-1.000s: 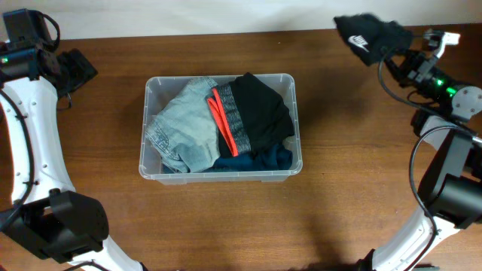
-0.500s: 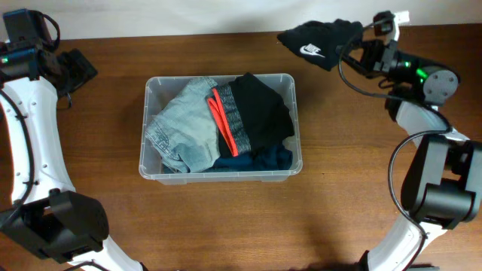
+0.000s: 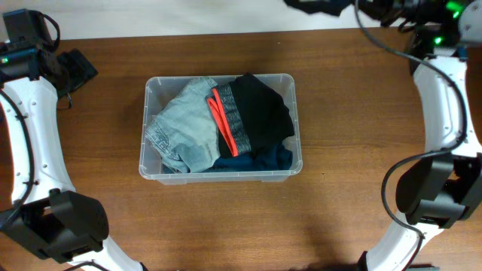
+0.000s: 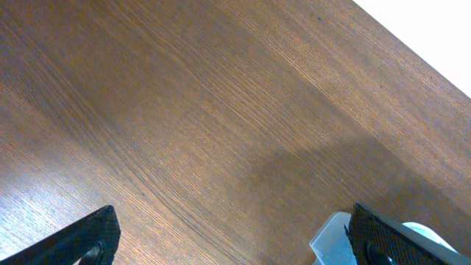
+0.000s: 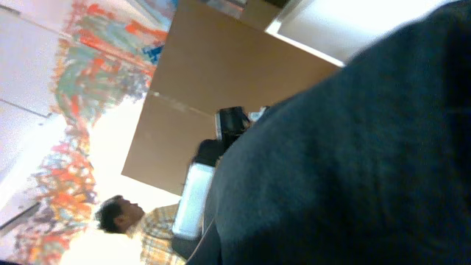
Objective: Pack container
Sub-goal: 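Lift the black Nike shirt up and back with the right gripper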
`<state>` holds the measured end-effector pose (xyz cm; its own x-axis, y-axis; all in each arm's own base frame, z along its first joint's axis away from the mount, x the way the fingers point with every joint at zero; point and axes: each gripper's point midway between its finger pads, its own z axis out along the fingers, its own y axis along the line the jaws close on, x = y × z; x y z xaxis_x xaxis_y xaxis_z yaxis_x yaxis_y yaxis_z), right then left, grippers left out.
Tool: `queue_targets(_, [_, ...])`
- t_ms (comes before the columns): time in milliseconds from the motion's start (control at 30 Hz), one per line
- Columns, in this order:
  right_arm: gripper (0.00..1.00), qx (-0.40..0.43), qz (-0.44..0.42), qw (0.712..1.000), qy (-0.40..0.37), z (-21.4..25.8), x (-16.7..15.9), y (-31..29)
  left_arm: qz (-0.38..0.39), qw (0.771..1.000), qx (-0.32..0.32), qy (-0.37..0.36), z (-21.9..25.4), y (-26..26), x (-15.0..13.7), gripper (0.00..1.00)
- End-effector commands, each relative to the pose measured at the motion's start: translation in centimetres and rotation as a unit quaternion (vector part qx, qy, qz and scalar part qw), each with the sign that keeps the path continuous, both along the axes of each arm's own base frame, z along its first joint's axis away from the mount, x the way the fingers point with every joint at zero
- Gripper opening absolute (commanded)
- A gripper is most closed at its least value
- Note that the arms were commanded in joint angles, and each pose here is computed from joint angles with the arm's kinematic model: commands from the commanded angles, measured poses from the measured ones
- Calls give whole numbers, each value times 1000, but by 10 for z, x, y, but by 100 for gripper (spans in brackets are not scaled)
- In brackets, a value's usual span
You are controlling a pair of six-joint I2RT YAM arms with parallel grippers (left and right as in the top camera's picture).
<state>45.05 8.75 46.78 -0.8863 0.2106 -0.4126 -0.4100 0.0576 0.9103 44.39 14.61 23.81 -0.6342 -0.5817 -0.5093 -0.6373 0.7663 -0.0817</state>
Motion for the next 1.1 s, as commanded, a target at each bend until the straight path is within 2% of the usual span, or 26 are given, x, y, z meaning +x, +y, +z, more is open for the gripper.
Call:
queue_targets(0, [4, 26, -20, 998, -56, 58, -20, 6, 7, 1000, -1, -2, 1, 1, 1, 99])
queue_targets(267, [4, 109, -79, 990, -28, 101, -4, -5, 7, 1000, -1, -2, 1, 1, 1, 99])
queue_targets(467, [4, 187, -150, 970, 37, 109, 30, -25, 7, 1000, -1, -2, 1, 1, 1, 100])
queue_targets(533, [4, 195, -180, 964, 25, 110, 40, -32, 7, 1000, -1, -2, 1, 1, 1, 99])
queue_targets(667, [4, 171, -226, 959, 20, 95, 58, -39, 7, 1000, -1, -2, 1, 1, 1, 99])
queue_targets(933, [4, 76, -312, 946, 47, 32, 92, -53, 7, 1000, -1, -2, 1, 1, 1, 99])
queue_targets(1067, [4, 6, -374, 923, 87, -15, 106, -69, 7, 1000, -1, -2, 1, 1, 1, 99])
